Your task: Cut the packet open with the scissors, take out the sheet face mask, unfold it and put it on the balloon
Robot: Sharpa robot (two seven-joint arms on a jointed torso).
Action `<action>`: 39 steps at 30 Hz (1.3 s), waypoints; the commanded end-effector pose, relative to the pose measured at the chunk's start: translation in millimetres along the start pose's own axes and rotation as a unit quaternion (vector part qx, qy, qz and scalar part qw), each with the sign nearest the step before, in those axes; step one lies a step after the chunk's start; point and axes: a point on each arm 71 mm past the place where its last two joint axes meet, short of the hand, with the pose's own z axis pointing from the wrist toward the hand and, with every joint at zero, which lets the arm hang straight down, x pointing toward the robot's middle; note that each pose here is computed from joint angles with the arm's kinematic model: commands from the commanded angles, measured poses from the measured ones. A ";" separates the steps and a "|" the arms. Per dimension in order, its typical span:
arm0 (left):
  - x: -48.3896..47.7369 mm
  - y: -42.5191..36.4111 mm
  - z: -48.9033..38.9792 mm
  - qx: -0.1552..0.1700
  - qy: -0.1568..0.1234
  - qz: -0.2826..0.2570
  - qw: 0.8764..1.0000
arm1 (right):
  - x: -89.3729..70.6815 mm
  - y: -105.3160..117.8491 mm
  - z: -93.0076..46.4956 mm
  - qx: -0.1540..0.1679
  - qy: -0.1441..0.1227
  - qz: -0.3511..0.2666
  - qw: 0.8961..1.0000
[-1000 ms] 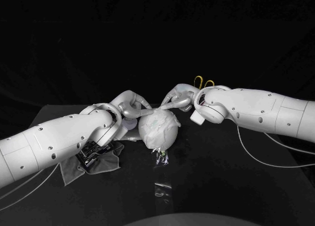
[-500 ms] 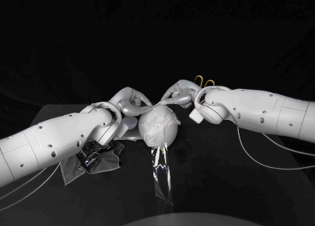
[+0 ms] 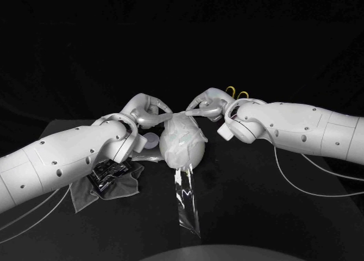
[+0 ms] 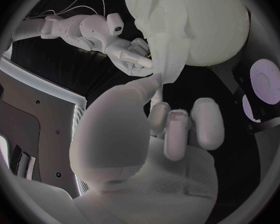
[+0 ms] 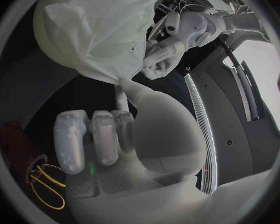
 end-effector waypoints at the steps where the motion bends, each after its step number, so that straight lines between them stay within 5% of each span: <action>1: -4.0 -0.7 1.8 -0.001 -0.006 -0.006 1.000 | -3.5 2.3 1.4 -0.011 -0.026 0.000 1.000; 12: -10.7 3.1 8.5 -0.016 0.003 0.011 1.000 | -3.1 4.6 10.1 -0.004 -0.045 -0.017 0.999; 24: -13.3 4.2 15.4 -0.029 0.017 0.020 0.999 | 7.5 5.5 21.5 0.025 -0.005 -0.059 0.998; 39: -9.0 11.7 1.9 -0.067 0.089 -0.010 0.994 | 8.2 6.0 15.5 0.026 -0.006 -0.067 0.997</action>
